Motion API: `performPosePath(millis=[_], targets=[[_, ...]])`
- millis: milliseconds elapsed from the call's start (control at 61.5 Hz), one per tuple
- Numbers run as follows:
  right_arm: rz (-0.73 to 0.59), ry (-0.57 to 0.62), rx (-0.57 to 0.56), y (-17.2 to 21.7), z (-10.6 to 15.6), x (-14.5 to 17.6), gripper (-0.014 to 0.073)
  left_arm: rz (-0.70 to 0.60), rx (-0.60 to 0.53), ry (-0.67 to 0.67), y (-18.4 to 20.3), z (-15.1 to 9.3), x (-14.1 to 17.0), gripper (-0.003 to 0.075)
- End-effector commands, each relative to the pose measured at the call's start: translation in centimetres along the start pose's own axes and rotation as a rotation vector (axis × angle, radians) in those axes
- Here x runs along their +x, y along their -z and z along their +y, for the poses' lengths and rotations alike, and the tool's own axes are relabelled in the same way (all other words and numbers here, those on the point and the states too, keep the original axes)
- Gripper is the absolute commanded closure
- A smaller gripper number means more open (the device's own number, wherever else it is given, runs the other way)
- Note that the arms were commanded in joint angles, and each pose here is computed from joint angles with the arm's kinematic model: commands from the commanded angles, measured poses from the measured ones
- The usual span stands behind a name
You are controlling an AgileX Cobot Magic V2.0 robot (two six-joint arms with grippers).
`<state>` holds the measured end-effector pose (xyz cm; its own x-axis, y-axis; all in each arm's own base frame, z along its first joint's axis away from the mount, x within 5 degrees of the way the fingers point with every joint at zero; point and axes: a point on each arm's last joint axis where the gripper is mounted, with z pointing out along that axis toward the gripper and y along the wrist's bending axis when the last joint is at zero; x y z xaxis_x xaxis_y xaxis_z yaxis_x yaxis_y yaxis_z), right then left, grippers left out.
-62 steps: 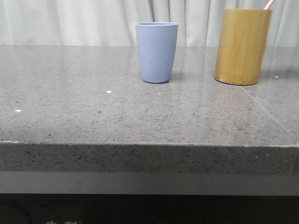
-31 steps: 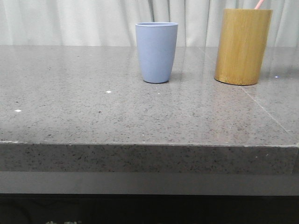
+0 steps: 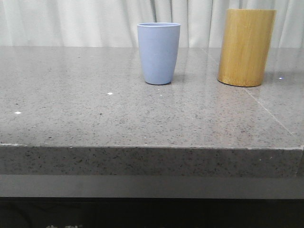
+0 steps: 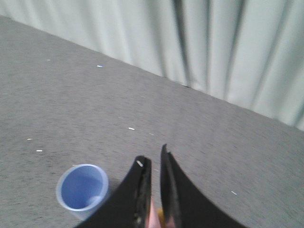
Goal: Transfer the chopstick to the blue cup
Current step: 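Lift the pink chopstick out and carry it over the blue cup, then open the right gripper to drop the chopstick into the blue cup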
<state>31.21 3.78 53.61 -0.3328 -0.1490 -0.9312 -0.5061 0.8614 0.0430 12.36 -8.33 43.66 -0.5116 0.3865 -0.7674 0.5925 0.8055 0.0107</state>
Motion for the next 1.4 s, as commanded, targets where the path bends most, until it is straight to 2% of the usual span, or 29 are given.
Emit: performPosePath(millis=[0,293,780,878,1008,1089,1171,1301,1382], targets=[[-0.126,0.06,-0.028,1.3,3.1,-1.9,0.0654,-0.093,0.008,0.01,0.8,-0.1,-0.9,0.0352],[-0.025,0.199,-0.08,-4.0,7.8,-1.0,0.0654,-0.093,0.008,0.01,0.8,-0.1,-0.9,0.0352],[0.086,0.136,-0.179,-13.9,8.8,2.4,0.0641,-0.093,0.008,0.01,0.8,-0.1,-0.9,0.0352],[0.103,0.125,-0.187,-14.8,8.7,2.9,0.0559,-0.093,0.008,0.01,0.8,-0.1,-0.9,0.0352],[0.121,0.113,-0.198,-15.6,8.6,3.4,0.0328,-0.093,0.008,0.01,0.8,-0.1,-0.9,0.0352],[0.123,0.113,-0.199,-15.6,8.6,3.4,0.0228,-0.093,0.008,0.01,0.8,-0.1,-0.9,0.0352],[0.127,0.115,-0.201,-15.5,8.7,3.4,0.0188,-0.093,0.008,0.01,0.8,-0.1,-0.9,0.0352],[0.132,0.139,-0.187,-13.9,8.8,2.8,0.0192,-0.093,0.008,0.01,0.8,-0.1,-0.9,0.0352],[0.133,0.148,-0.136,-12.2,8.6,2.2,0.0192,-0.093,0.008,0.01,0.8,-0.1,-0.9,0.0352]])
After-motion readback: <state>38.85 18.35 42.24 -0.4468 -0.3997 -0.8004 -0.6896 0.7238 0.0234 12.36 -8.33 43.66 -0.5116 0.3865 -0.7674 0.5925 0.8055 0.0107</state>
